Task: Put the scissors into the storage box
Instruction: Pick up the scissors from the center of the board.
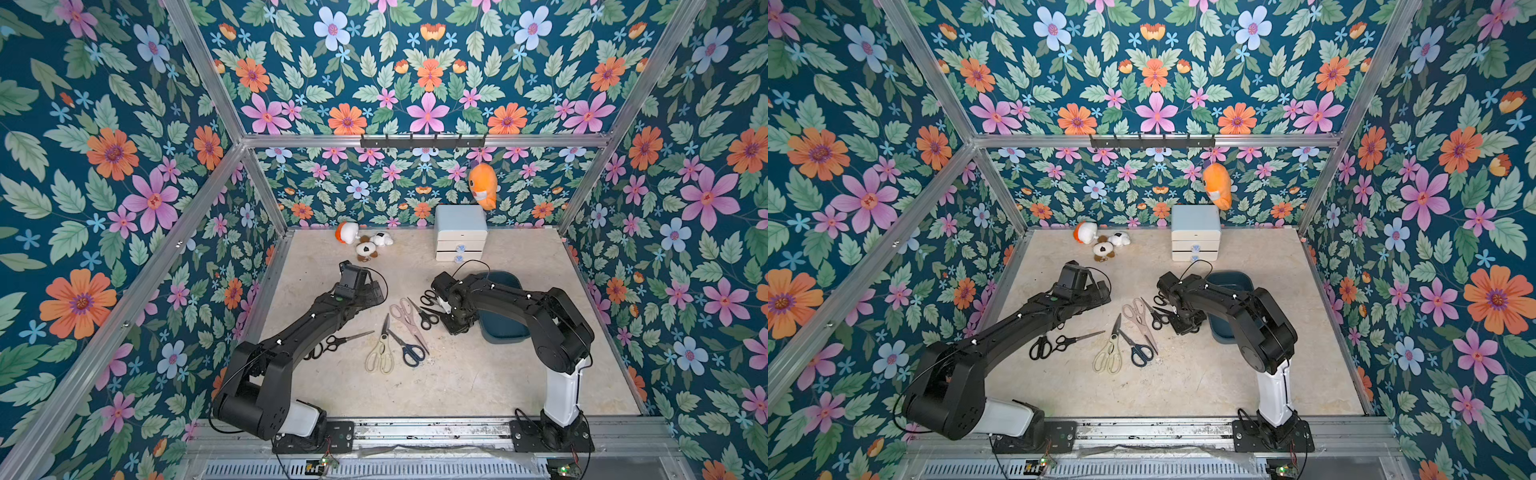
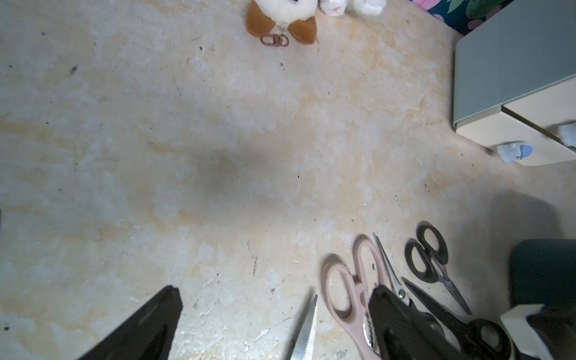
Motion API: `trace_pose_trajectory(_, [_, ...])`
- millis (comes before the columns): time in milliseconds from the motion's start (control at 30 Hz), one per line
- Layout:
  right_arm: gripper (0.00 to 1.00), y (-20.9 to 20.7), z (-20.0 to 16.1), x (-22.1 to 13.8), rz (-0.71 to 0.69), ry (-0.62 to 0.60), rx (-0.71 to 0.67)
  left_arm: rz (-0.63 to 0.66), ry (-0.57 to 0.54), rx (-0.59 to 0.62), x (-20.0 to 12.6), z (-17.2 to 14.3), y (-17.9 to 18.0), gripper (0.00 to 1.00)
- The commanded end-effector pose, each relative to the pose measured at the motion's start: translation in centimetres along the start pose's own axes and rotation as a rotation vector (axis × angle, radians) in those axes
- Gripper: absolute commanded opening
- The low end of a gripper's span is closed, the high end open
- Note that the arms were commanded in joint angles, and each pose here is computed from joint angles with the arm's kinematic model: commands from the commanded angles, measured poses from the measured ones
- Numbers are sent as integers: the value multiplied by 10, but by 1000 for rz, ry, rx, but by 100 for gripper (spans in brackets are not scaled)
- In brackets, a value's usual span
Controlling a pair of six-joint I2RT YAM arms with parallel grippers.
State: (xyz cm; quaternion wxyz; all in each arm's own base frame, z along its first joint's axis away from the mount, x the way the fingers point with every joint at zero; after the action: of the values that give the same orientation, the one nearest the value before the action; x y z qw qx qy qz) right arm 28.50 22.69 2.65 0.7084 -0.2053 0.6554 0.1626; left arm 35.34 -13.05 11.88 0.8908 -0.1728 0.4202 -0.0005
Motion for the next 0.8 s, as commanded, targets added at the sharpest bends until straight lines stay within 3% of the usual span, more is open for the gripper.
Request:
trace_pose_trajectory(0, [23, 0, 0, 5, -16, 4, -5, 21, -1, 4, -1, -1, 5, 99])
trace_pose_trajectory(367, [15, 2, -7, 17, -14, 36, -28, 27, 0, 4, -1, -6, 9, 99])
trace_pose_trajectory(567, [0, 3, -9, 19, -16, 39, -42, 28, 8, 7, 1, -8, 9, 99])
trace_pose_trajectory(767, [0, 4, -5, 12, -13, 9, -50, 22, 8, 8, 2, -8, 8, 99])
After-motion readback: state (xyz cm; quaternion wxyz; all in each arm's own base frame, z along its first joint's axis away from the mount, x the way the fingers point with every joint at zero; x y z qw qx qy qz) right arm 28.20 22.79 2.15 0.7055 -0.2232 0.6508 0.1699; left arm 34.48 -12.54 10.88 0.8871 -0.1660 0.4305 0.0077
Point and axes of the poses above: each gripper's point midway between its finger pads, its own x axis out along the fingers, its own y axis along the line the jaws close on, z = x × y, the point moved 1 cm from there along -x, back along the fingers
